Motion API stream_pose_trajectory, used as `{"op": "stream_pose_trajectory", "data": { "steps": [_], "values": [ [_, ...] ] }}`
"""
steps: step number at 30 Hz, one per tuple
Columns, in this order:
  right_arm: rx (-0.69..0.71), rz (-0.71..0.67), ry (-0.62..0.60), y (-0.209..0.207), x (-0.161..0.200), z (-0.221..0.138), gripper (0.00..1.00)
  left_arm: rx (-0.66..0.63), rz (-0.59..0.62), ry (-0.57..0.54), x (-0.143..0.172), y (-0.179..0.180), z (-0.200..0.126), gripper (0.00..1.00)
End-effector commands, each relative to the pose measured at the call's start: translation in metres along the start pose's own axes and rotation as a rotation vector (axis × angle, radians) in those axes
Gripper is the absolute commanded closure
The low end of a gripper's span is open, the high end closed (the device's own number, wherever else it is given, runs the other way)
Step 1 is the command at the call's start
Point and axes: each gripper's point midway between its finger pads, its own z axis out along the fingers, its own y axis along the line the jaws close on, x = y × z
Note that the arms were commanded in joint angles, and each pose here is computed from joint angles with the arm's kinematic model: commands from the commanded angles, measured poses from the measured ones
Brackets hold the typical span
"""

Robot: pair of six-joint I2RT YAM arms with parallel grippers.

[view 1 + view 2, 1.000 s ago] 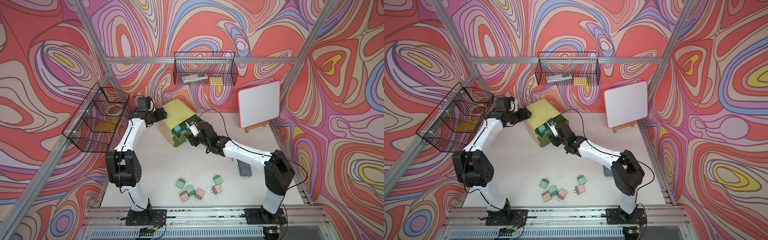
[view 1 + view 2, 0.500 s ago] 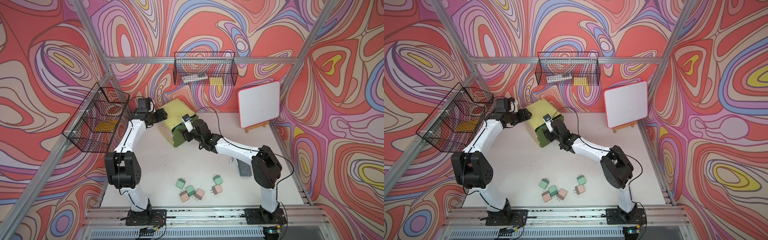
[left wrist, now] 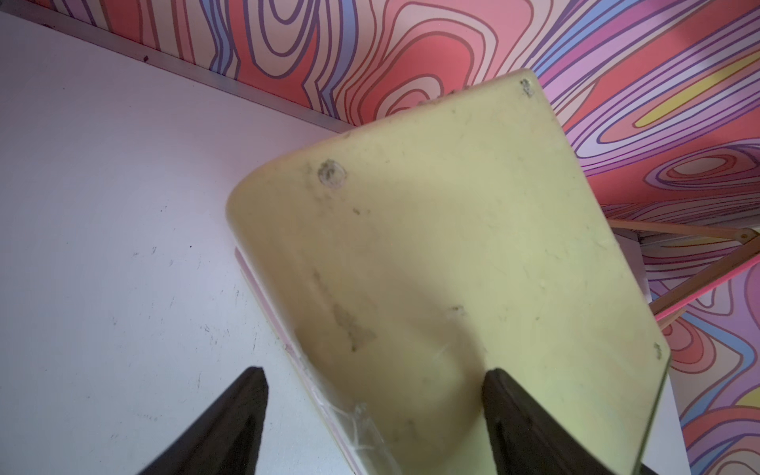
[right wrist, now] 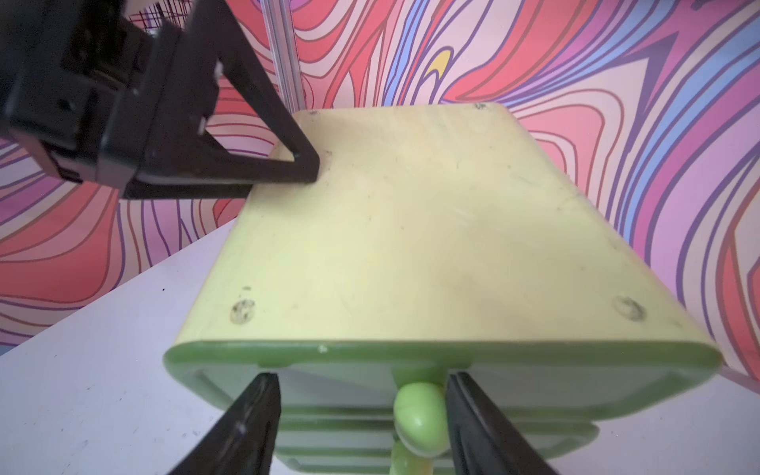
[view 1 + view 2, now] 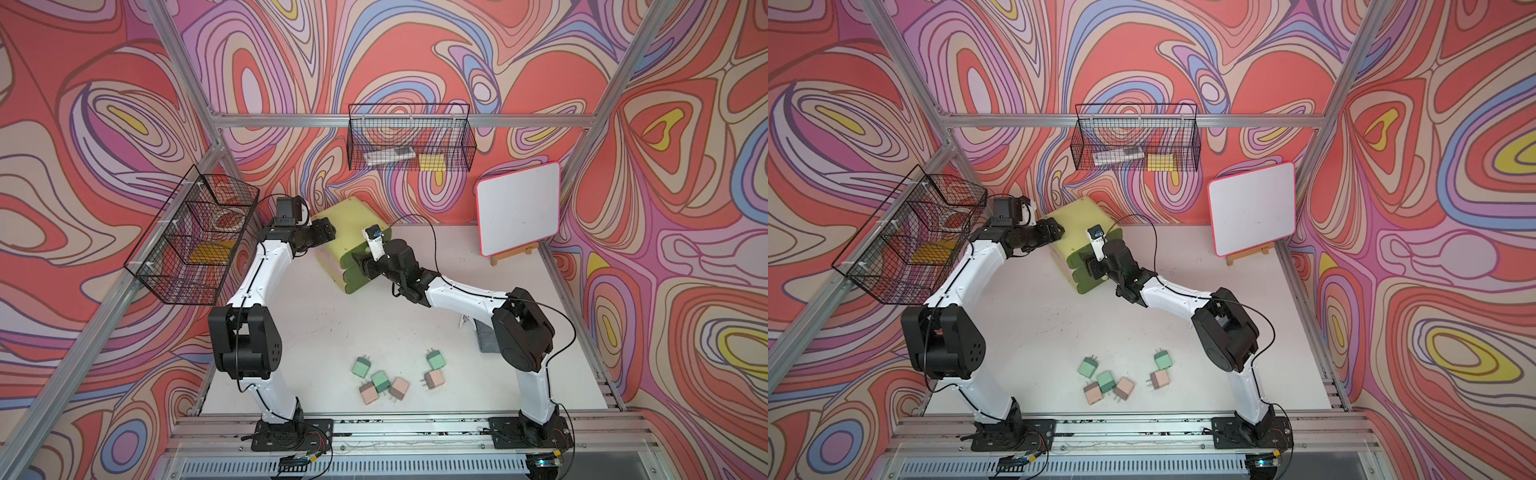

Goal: Place the plugs into the drawer by color
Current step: Close the drawer in the storage box, then open the drawer in the storage box.

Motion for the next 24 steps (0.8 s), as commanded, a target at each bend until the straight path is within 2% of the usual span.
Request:
{"op": "stream_pose_trajectory", "data": {
  "steps": [1, 5, 11, 24],
  "values": [
    [-0.089, 0.156, -0.048, 0.006, -0.005, -0.031, 0.34, -0.024, -0.018, 0.020, 0.011, 0.002, -0.011, 0.19],
    [-0.164, 0.340, 0.009, -0.006, 0.021, -0.034, 0.35, 0.010, -0.056, -0.007, 0.010, -0.003, -0.016, 0.19],
    [-0.266, 0.543, -0.012, -0.027, 0.033, -0.030, 0.42, 0.039, -0.092, 0.030, 0.018, -0.008, -0.016, 0.20],
    [-0.361, 0.704, -0.019, -0.032, 0.056, 0.010, 0.53, 0.059, -0.110, 0.059, 0.033, -0.007, -0.016, 0.21]
  ]
}}
